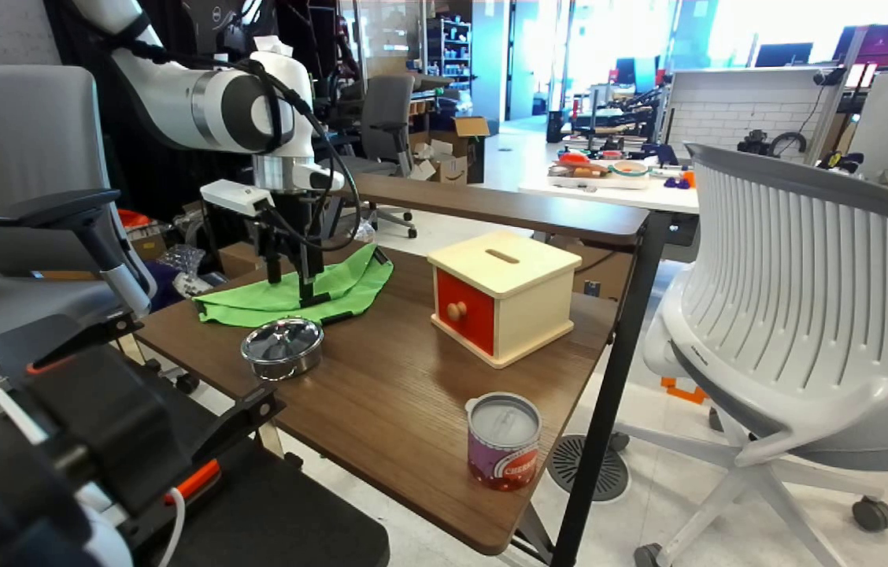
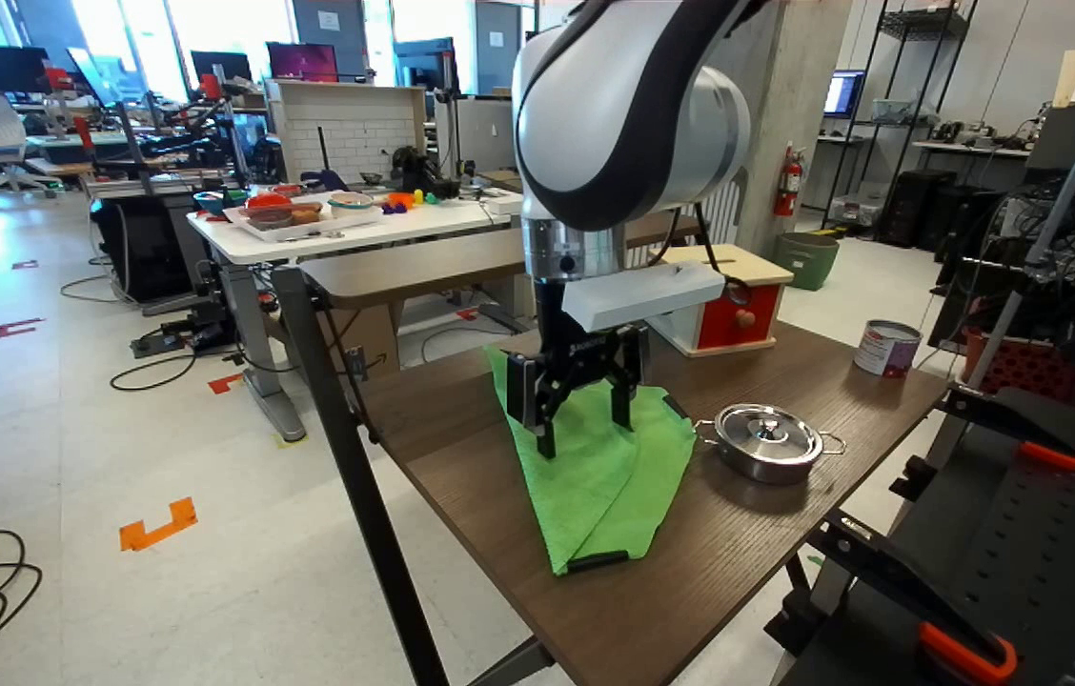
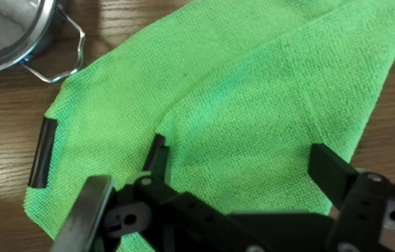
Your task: Move the green cloth to the right
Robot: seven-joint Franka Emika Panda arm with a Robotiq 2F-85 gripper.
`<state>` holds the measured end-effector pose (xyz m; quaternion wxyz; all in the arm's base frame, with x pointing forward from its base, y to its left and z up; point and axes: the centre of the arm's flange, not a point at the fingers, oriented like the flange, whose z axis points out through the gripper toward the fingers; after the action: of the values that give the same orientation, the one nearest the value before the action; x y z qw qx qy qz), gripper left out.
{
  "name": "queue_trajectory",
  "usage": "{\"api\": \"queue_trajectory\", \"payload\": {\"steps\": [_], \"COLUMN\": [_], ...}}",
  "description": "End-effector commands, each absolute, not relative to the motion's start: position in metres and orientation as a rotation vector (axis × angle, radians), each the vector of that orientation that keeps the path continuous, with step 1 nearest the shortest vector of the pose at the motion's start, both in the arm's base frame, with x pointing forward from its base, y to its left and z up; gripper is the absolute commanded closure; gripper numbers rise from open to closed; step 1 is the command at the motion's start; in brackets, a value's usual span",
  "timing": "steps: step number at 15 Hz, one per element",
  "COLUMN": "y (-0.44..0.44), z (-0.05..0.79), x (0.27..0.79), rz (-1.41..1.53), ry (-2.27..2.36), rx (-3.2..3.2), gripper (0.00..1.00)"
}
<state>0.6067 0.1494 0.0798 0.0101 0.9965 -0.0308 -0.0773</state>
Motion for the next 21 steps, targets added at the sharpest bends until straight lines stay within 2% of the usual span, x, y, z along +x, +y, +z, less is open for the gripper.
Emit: {"api": "queue_trajectory", "payload": {"steps": [1, 21], "y": [0.146, 0.086], "z": [0.071, 0.05], "x": [0.62, 0.638], "rz": [-0.276, -0.284], "ry": [-0.116, -0.283], "rx": [3.106, 3.059], "gripper": [0.0, 0.0]}}
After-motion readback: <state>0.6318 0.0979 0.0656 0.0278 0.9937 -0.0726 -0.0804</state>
